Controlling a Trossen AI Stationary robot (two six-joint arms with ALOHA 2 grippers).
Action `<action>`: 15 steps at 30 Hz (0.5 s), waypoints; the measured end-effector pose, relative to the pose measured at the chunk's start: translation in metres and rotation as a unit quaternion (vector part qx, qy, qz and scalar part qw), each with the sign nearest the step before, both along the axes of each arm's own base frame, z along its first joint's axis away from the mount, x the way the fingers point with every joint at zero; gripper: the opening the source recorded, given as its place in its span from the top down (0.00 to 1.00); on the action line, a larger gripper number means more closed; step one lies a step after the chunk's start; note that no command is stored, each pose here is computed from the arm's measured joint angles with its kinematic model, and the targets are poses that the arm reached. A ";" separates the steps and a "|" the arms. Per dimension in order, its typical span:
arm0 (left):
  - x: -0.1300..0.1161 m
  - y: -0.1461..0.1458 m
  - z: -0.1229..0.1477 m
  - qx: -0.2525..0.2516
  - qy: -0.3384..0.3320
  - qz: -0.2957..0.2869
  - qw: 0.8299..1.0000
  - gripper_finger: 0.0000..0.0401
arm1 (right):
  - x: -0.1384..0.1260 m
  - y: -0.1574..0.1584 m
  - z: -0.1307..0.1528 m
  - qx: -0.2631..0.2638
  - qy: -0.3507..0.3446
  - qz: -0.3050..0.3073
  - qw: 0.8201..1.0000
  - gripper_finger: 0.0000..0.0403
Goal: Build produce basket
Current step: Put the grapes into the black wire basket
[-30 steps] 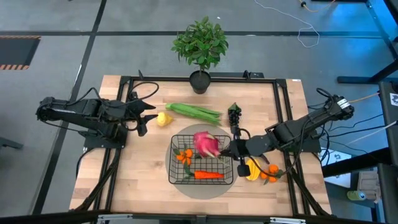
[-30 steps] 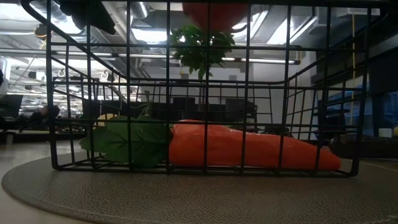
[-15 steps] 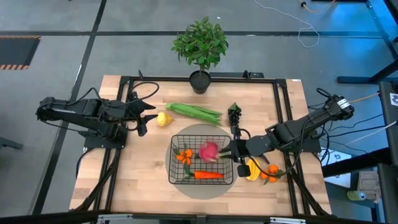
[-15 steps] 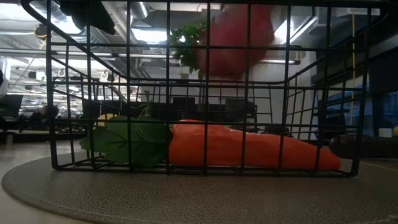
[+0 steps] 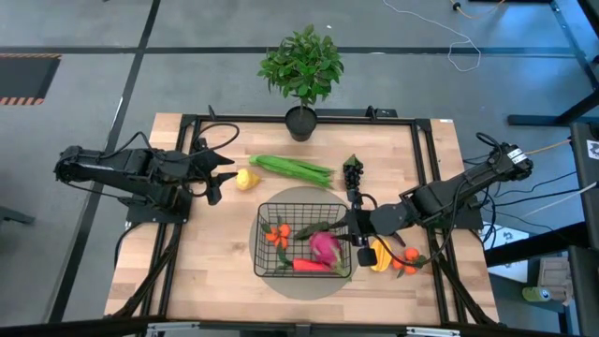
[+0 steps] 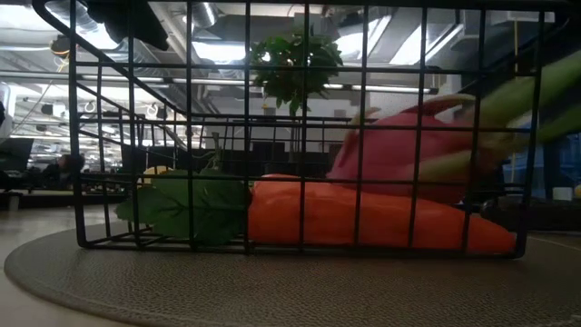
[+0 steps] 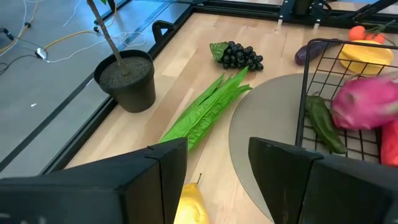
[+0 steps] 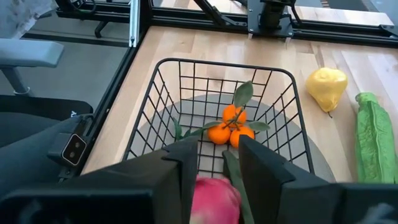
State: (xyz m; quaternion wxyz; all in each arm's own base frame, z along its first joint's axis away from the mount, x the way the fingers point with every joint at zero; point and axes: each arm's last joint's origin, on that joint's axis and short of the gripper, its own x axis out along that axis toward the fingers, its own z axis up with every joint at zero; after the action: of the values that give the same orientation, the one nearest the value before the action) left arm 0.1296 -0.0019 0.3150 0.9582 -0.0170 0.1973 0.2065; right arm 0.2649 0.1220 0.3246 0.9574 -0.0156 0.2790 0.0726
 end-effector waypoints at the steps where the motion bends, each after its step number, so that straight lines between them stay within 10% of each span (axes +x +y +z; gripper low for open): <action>1: 0.000 0.000 0.000 0.000 0.000 0.000 1.000 0.60 | 0.000 0.000 0.000 -0.002 -0.001 -0.002 1.000 0.73; 8: 0.000 0.000 0.000 0.000 0.000 0.000 1.000 0.60 | 0.000 -0.004 0.000 -0.035 -0.015 -0.064 0.997 0.73; 15: 0.000 0.000 0.000 0.000 0.000 0.000 1.000 0.60 | -0.008 -0.021 -0.005 -0.093 -0.041 -0.307 0.946 0.73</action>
State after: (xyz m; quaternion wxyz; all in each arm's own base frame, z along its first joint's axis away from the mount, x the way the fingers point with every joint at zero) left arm 0.1296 -0.0019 0.3150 0.9582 -0.0170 0.1973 0.2064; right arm 0.2572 0.1009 0.3195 0.9383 -0.0212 0.2358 -0.2521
